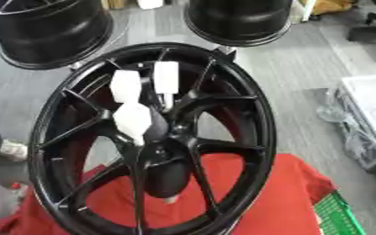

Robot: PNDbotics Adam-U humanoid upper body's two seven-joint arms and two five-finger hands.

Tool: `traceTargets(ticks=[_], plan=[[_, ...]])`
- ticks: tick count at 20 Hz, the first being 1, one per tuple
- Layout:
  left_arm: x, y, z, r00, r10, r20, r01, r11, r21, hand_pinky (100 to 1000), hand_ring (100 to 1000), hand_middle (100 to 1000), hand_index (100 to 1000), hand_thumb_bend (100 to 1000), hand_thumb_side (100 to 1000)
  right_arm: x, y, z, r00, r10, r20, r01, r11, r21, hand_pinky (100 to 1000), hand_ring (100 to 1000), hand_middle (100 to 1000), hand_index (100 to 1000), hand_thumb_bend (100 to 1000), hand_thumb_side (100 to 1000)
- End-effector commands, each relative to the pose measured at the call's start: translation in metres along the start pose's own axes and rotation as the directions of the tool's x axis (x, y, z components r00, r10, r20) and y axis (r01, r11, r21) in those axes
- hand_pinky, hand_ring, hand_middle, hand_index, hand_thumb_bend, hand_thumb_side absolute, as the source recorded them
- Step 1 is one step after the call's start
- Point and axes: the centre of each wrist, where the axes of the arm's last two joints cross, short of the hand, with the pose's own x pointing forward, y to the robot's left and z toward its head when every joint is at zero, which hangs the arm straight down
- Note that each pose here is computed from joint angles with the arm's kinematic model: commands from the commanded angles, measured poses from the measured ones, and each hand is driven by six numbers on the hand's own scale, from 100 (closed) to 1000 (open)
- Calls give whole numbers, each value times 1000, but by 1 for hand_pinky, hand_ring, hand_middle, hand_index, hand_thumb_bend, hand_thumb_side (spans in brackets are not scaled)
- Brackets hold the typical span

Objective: Pull the pin out of the wheel hub.

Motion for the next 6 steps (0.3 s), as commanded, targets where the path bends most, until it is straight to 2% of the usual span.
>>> traceTargets(ticks=[1,3,6], plan=[[9,2,-2,999,-8,32,8,1000,-3,794,836,913,955,342,943,18,5,-3,990,-65,122,62,998,28,535,573,765,854,100,596],[8,0,-2,1000,-2,31,3,1000,-7,791,834,909,953,343,943,23,16,0,978,-109,177,104,994,38,541,568,766,848,100,629],[9,-2,-4,999,3,36,-3,1000,-19,790,833,909,953,345,946,20,50,14,955,-202,216,185,978,95,539,568,764,846,100,638]])
